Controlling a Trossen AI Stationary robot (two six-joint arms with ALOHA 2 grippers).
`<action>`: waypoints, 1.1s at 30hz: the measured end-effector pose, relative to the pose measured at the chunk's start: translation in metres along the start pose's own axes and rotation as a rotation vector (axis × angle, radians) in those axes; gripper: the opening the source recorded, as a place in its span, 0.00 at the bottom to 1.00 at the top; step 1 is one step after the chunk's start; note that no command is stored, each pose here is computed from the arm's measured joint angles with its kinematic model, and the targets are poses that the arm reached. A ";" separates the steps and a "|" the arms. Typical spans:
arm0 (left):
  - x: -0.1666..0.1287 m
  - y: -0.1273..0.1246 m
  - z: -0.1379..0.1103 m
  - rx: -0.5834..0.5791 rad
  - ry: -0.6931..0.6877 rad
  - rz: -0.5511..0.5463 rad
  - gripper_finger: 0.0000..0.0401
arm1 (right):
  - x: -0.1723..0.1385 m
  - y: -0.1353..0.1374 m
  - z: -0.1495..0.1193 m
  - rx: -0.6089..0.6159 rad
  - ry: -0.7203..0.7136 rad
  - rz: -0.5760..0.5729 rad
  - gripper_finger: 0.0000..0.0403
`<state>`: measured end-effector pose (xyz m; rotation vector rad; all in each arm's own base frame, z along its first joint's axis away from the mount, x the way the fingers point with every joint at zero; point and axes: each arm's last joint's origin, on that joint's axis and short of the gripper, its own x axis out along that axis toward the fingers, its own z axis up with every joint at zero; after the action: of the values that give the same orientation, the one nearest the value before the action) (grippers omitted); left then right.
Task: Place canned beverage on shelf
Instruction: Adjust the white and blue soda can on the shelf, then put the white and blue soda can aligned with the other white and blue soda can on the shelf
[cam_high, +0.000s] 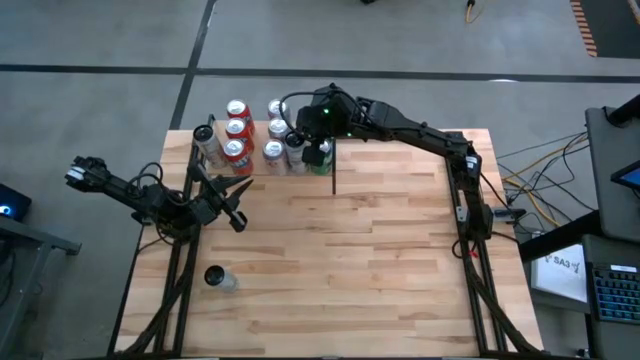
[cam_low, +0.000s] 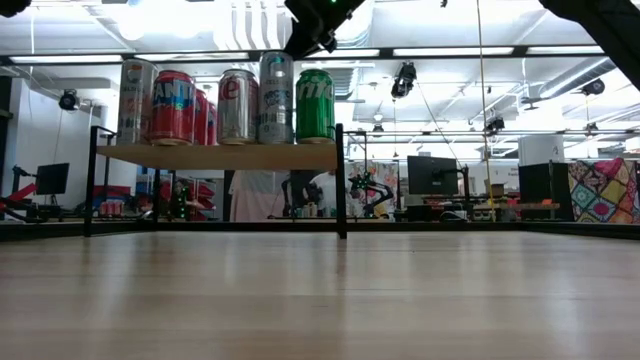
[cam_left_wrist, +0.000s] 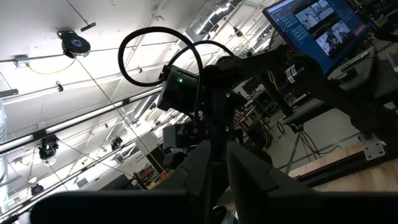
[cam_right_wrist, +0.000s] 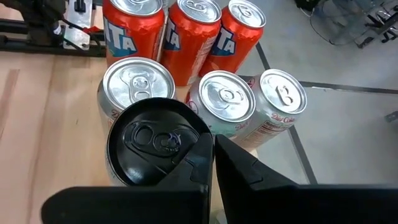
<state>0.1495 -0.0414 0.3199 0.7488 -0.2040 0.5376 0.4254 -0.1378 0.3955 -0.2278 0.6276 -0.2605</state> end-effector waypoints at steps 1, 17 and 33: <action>0.000 0.000 0.000 0.000 0.000 0.000 0.09 | 0.000 0.000 0.000 0.000 0.002 -0.007 0.02; 0.000 0.000 0.000 0.000 0.000 0.000 0.09 | -0.001 0.005 0.002 0.016 0.014 -0.048 0.02; 0.000 -0.009 -0.005 0.007 0.047 -0.062 0.09 | -0.053 0.028 0.023 0.062 -0.062 -0.038 0.02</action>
<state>0.1543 -0.0433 0.3109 0.7461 -0.1351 0.4968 0.4029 -0.0918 0.4346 -0.1872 0.5537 -0.3085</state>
